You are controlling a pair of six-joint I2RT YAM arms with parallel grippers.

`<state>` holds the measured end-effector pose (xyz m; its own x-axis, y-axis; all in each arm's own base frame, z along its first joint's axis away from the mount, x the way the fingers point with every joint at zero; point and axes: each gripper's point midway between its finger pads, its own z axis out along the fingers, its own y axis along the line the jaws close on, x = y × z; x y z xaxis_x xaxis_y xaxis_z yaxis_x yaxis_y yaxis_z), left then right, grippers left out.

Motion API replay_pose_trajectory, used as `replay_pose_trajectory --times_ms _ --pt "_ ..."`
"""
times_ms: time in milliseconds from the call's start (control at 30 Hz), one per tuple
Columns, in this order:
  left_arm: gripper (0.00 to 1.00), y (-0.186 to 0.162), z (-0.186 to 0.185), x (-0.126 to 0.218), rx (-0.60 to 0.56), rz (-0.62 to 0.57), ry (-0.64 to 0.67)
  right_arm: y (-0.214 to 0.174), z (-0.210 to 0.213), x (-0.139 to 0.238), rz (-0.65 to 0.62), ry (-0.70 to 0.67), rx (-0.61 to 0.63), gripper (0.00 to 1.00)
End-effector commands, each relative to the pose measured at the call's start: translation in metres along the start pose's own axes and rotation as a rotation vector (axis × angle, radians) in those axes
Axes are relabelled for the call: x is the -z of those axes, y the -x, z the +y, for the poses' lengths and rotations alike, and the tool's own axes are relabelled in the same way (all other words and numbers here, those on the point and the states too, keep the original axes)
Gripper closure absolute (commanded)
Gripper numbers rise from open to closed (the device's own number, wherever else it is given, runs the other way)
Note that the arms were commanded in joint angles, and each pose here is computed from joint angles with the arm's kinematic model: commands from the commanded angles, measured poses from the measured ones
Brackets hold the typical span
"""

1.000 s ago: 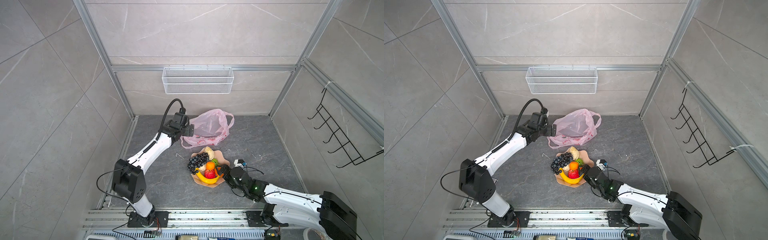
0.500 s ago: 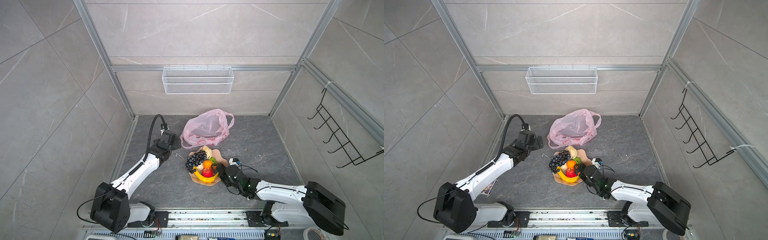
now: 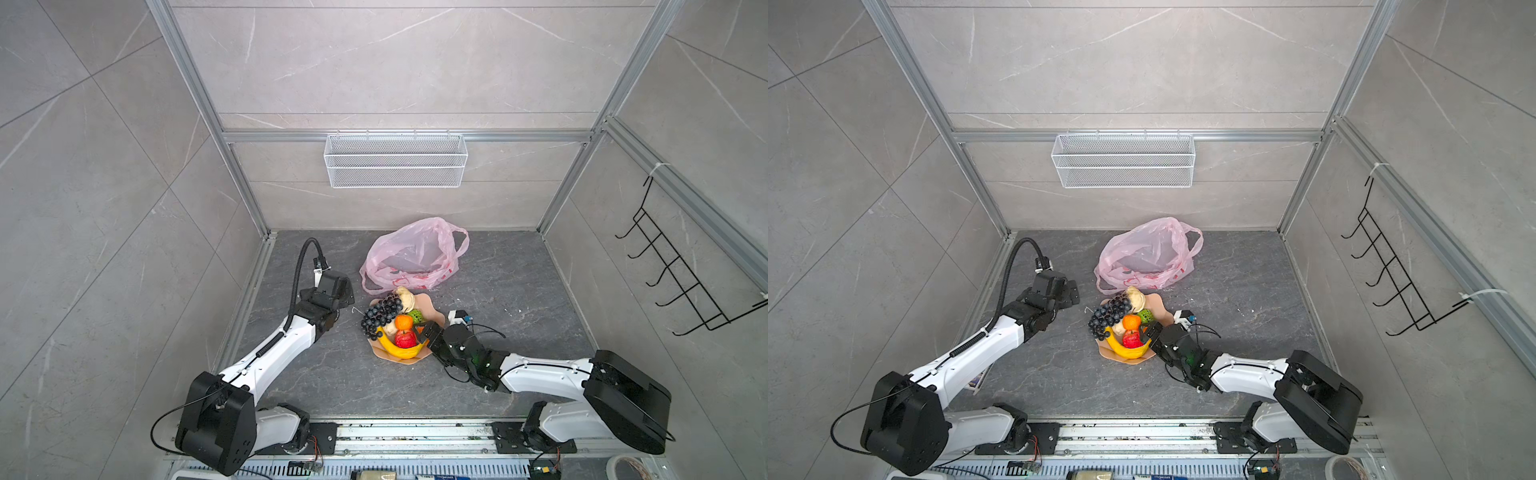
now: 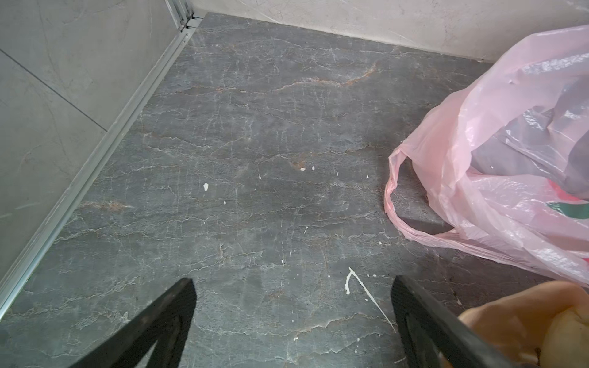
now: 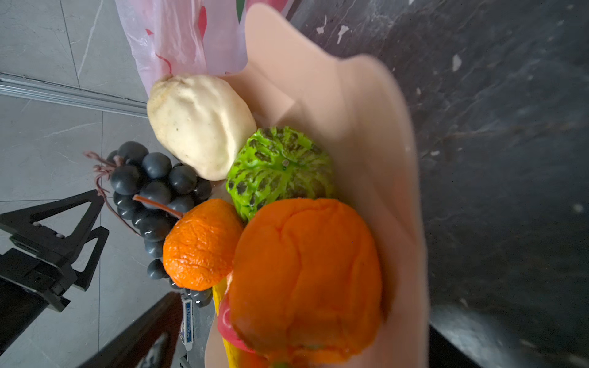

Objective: Take the fake fruits out of the plastic bag

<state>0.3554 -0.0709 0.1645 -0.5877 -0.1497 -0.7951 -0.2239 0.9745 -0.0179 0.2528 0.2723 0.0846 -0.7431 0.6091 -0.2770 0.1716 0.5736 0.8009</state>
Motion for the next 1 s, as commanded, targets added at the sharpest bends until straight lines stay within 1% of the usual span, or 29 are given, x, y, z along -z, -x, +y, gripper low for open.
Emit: replay_pose_trajectory --times_ms 0,300,567,667,800,900,967 --pt "0.02 0.018 0.007 0.008 0.053 -0.065 0.013 0.004 0.015 -0.003 -0.007 0.038 0.011 0.01" --pt "0.02 0.019 0.011 0.007 0.062 -0.071 0.023 0.008 -0.006 0.008 -0.033 -0.043 0.023 0.0" --pt "0.01 0.025 0.018 0.003 0.071 -0.086 0.043 0.02 -0.022 0.028 -0.082 -0.119 0.08 0.0" --pt "0.01 0.028 0.022 0.002 0.06 -0.102 0.067 0.033 -0.029 0.043 -0.132 -0.185 0.135 0.0" --pt "0.0 0.032 0.031 0.0 0.046 -0.125 0.107 0.062 -0.032 0.067 -0.234 -0.274 0.251 0.0" --pt "0.0 0.032 0.037 -0.003 0.052 -0.132 0.13 0.076 -0.03 0.074 -0.268 -0.323 0.303 0.0" --pt "0.0 0.034 0.042 -0.004 0.056 -0.135 0.145 0.085 -0.028 0.076 -0.288 -0.355 0.359 0.0"
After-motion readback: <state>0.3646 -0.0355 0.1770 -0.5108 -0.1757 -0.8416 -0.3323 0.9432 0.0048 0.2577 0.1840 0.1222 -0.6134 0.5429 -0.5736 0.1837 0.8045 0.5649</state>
